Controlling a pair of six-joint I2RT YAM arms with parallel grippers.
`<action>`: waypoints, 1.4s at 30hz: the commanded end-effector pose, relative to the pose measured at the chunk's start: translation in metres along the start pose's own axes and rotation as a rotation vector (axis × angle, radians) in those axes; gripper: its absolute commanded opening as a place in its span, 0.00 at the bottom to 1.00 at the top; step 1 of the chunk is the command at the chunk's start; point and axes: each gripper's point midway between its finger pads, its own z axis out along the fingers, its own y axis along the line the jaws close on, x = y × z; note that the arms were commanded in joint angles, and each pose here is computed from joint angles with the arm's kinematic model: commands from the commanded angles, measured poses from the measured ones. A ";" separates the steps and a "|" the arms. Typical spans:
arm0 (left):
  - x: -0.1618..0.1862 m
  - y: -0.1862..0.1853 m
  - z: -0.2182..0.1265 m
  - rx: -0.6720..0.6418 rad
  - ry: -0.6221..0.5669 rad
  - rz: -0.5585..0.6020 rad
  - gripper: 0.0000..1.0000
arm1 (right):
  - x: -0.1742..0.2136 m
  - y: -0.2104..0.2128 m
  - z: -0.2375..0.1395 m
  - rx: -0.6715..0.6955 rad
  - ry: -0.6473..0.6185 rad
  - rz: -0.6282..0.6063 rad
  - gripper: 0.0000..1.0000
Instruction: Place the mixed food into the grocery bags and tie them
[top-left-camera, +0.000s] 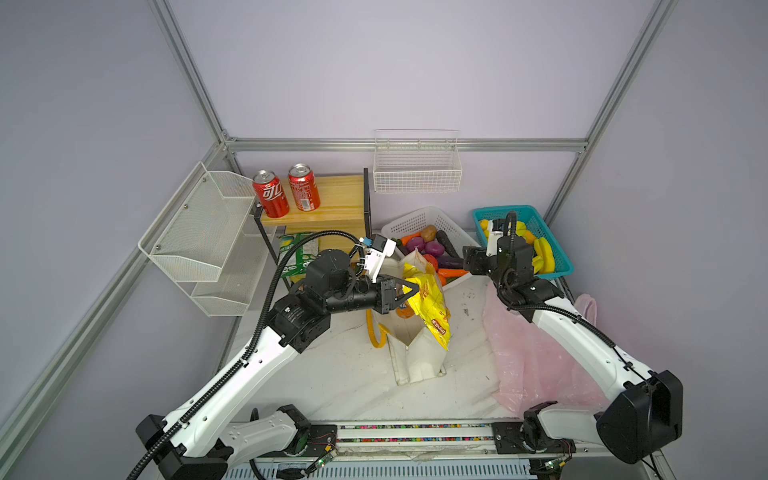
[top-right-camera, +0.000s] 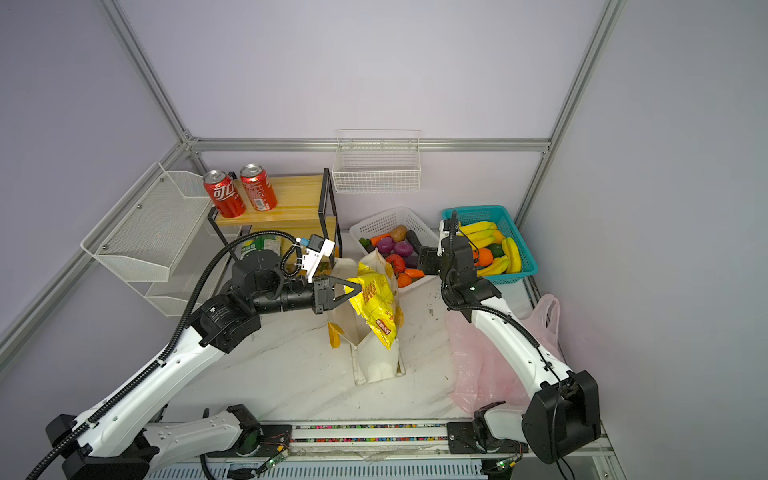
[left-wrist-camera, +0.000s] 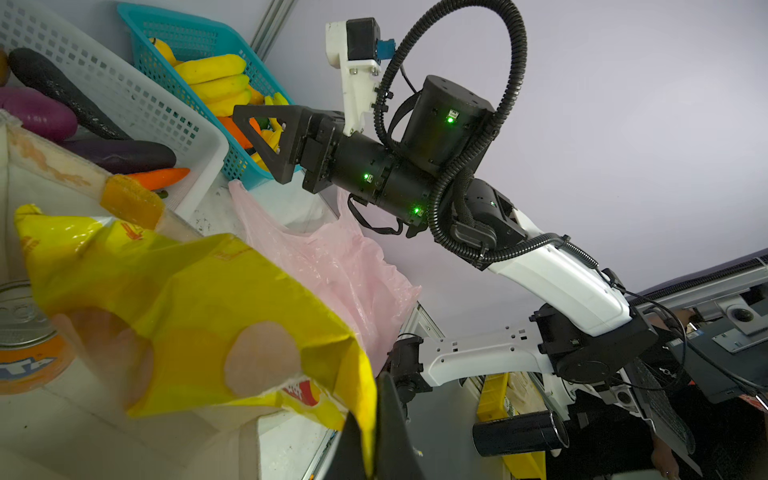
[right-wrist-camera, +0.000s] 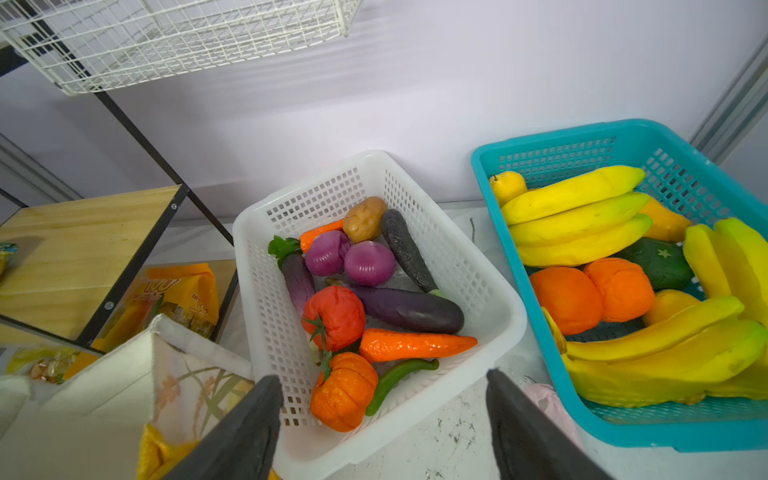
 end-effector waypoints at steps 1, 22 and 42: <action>0.005 0.001 -0.001 0.000 0.000 -0.030 0.00 | 0.002 0.006 -0.008 -0.051 0.005 -0.012 0.79; -0.010 0.026 0.024 -0.068 -0.048 -0.135 0.00 | 0.035 0.168 -0.205 -0.788 0.031 -0.272 0.75; -0.008 0.031 0.033 -0.064 -0.031 -0.135 0.00 | 0.090 0.149 -0.178 -0.577 0.187 -0.308 0.10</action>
